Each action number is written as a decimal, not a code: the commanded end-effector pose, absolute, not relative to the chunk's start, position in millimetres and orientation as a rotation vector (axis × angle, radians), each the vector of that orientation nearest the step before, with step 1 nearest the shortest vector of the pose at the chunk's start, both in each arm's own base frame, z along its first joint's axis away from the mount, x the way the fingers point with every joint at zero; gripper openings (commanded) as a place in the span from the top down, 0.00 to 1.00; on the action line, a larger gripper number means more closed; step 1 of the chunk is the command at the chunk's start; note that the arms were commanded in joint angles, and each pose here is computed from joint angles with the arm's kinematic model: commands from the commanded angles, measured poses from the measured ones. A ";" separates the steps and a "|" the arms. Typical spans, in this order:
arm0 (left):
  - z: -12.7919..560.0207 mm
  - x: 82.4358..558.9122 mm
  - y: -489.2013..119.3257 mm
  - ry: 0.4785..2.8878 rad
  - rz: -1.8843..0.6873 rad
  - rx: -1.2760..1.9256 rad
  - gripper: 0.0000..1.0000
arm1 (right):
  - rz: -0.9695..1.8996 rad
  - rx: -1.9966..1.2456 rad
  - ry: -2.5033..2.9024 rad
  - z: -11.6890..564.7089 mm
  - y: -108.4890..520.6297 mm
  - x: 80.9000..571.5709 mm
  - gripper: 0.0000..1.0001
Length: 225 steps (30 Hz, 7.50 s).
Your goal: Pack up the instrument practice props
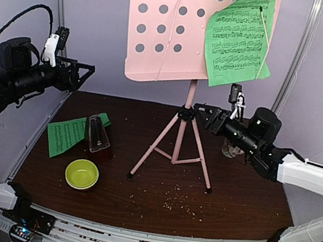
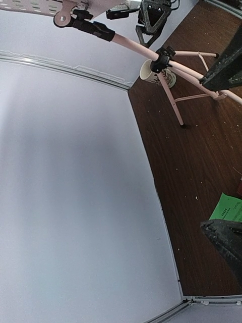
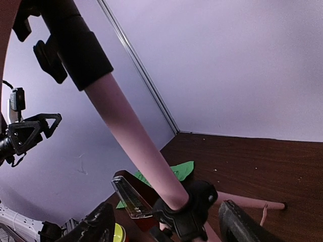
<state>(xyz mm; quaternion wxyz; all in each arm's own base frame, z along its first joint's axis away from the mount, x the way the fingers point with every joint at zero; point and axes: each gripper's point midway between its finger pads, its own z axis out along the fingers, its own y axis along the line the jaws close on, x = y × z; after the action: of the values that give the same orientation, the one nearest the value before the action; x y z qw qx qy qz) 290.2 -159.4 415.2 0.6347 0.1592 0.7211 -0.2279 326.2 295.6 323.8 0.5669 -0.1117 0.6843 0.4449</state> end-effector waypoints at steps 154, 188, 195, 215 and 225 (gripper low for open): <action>506.1 291.1 -412.6 1.495 -1.155 0.600 0.52 | 1.223 -0.188 1.339 572.0 226.3 226.2 0.46; 509.0 272.7 -440.5 1.394 -1.391 0.685 0.82 | 1.254 -0.197 1.201 602.5 243.5 237.5 0.53; 498.7 274.9 -437.0 1.428 -1.370 0.663 0.66 | 1.224 -0.183 1.175 608.6 238.3 238.7 0.54; 504.2 273.1 -443.3 1.386 -1.448 0.655 0.87 | 1.199 -0.173 1.156 615.9 236.5 241.8 0.65; 505.7 272.9 -435.8 1.373 -1.437 0.622 1.00 | 1.177 -0.158 1.131 611.6 230.6 241.4 1.00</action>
<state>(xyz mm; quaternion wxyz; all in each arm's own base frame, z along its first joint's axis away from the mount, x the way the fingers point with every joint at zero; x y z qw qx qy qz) 278.4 -442.6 490.4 0.4872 0.2620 0.5922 -0.5859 257.5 242.2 590.3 0.6612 -0.0715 0.5456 0.5099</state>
